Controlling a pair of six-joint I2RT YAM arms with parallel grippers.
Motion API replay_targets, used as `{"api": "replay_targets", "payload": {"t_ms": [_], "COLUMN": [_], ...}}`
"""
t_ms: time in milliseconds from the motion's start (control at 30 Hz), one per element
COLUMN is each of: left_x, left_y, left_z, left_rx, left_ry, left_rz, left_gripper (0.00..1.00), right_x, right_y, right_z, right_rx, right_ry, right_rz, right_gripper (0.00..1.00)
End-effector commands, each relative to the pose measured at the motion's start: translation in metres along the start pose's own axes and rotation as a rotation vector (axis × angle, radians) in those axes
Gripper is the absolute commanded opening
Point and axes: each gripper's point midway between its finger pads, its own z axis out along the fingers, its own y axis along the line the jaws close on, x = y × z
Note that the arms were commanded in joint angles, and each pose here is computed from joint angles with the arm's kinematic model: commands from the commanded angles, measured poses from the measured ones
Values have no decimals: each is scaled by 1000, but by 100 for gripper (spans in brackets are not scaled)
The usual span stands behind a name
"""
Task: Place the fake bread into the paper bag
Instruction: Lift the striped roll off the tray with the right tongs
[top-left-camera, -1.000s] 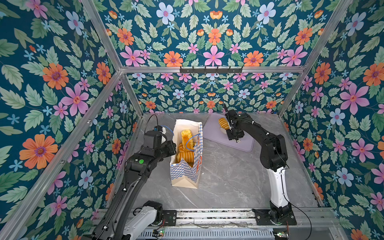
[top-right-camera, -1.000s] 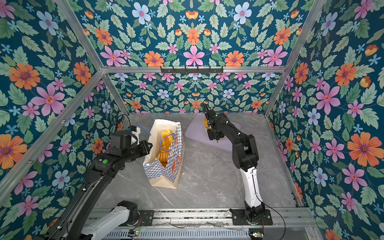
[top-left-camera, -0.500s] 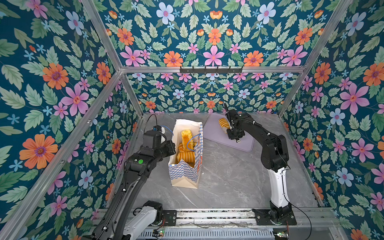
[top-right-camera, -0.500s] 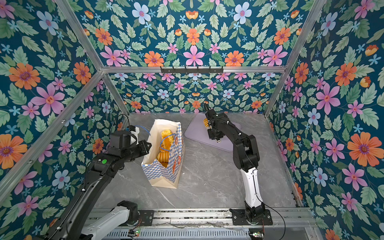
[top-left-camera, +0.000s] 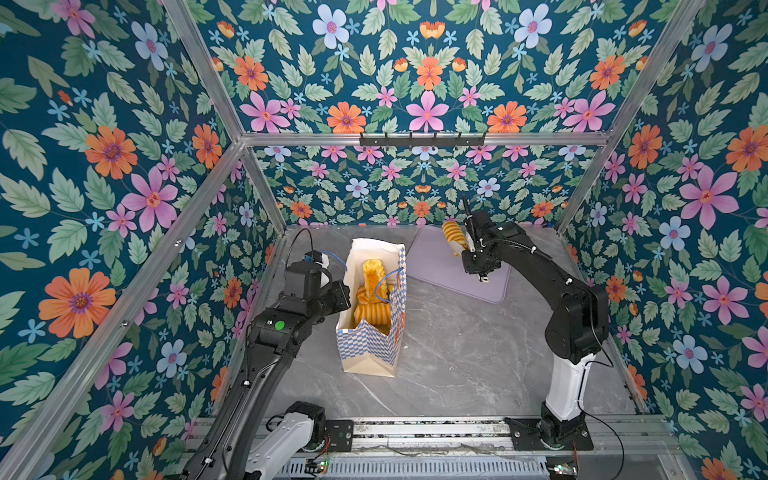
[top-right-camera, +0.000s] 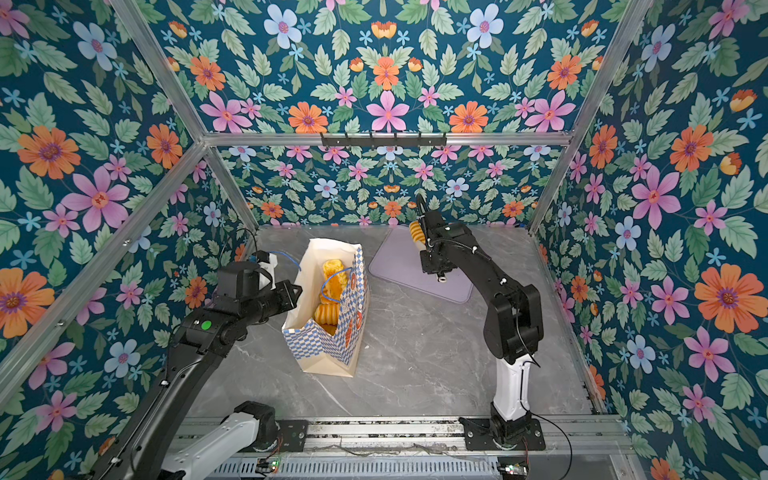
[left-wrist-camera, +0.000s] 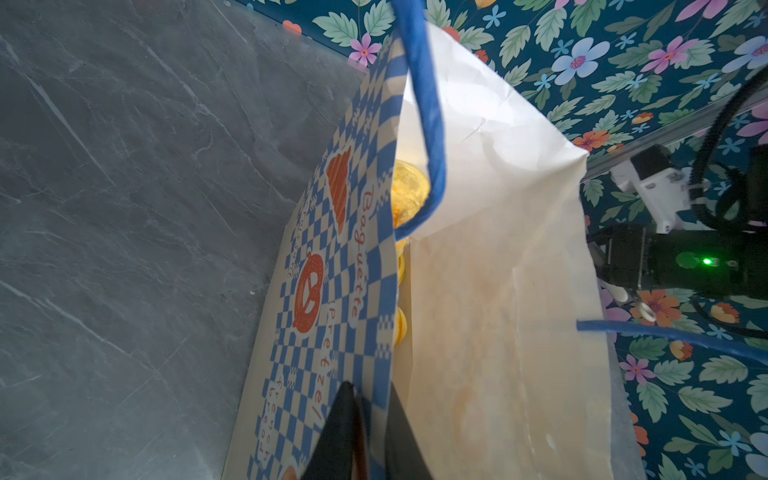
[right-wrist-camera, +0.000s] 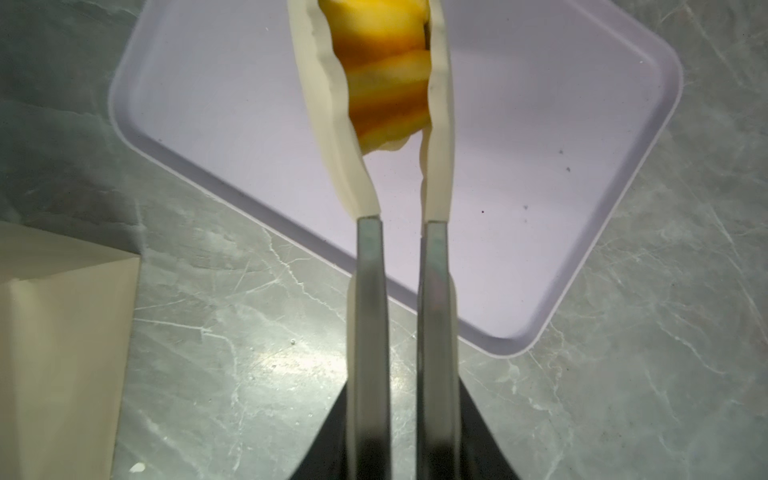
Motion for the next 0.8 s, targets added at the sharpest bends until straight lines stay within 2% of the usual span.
{"api": "replay_targets", "payload": {"t_ms": [0, 400, 767], "left_x": [-3, -4, -3], "left_y": [-1, -2, -1], "left_z": [-3, -5, -5], "left_rx": [0, 4, 4], "left_ry": [-13, -19, -18], "left_rz": [13, 11, 6], "left_gripper": [15, 15, 15], "right_x": [-7, -3, 14], "right_y": [7, 32, 83], "right_z": [-20, -105, -186], "right_rx": [-26, -74, -151], "right_ry": [-64, -208, -339], "right_rz": [12, -45, -169], "right_gripper": [27, 28, 29]}}
